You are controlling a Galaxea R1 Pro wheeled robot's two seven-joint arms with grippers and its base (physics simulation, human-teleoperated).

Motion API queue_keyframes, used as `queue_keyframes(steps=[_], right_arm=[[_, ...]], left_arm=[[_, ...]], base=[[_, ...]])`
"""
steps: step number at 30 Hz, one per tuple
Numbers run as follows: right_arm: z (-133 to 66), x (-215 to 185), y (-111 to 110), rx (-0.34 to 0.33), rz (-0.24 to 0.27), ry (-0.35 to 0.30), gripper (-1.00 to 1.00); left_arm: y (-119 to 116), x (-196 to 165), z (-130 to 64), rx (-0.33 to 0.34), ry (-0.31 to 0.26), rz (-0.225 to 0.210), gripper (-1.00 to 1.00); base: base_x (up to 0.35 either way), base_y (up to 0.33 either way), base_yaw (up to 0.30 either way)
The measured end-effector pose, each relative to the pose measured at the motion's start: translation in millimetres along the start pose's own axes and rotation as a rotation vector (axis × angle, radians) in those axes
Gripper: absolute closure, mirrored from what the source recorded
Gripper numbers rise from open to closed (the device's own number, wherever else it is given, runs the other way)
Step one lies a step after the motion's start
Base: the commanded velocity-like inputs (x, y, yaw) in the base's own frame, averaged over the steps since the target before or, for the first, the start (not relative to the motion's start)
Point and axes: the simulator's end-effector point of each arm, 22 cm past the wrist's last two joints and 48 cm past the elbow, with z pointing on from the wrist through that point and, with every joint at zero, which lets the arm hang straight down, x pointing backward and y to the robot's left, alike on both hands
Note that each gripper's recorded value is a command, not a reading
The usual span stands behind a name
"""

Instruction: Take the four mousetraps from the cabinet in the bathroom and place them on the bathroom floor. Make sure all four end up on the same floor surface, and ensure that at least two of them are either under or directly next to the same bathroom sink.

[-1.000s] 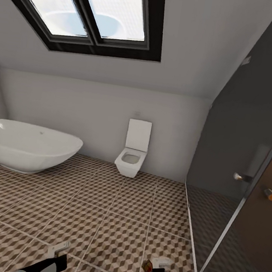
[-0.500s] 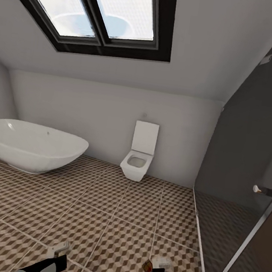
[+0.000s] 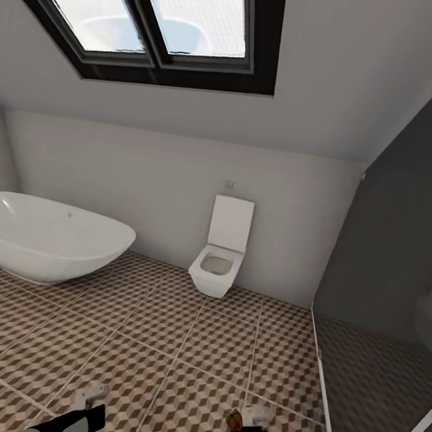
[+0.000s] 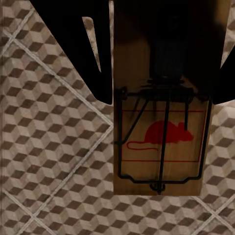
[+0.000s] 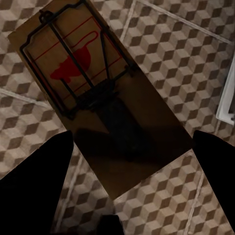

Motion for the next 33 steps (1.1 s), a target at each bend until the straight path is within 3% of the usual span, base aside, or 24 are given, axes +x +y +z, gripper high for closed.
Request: queue_keyframes(steps=[18,33], right_arm=[[0.0,0,0,0.0,0.002,-0.001,1.0],[0.0,-4,0,0.0,0.006,-0.016,1.0]], left_arm=[[5,-2,0.5,-0.007,-0.002,0.0,1.0],[13,-6,1.3,-0.016,-0.006,0.002,1.0]], base=[[0.324,0.003,0.0],[0.324,0.098,0.0]])
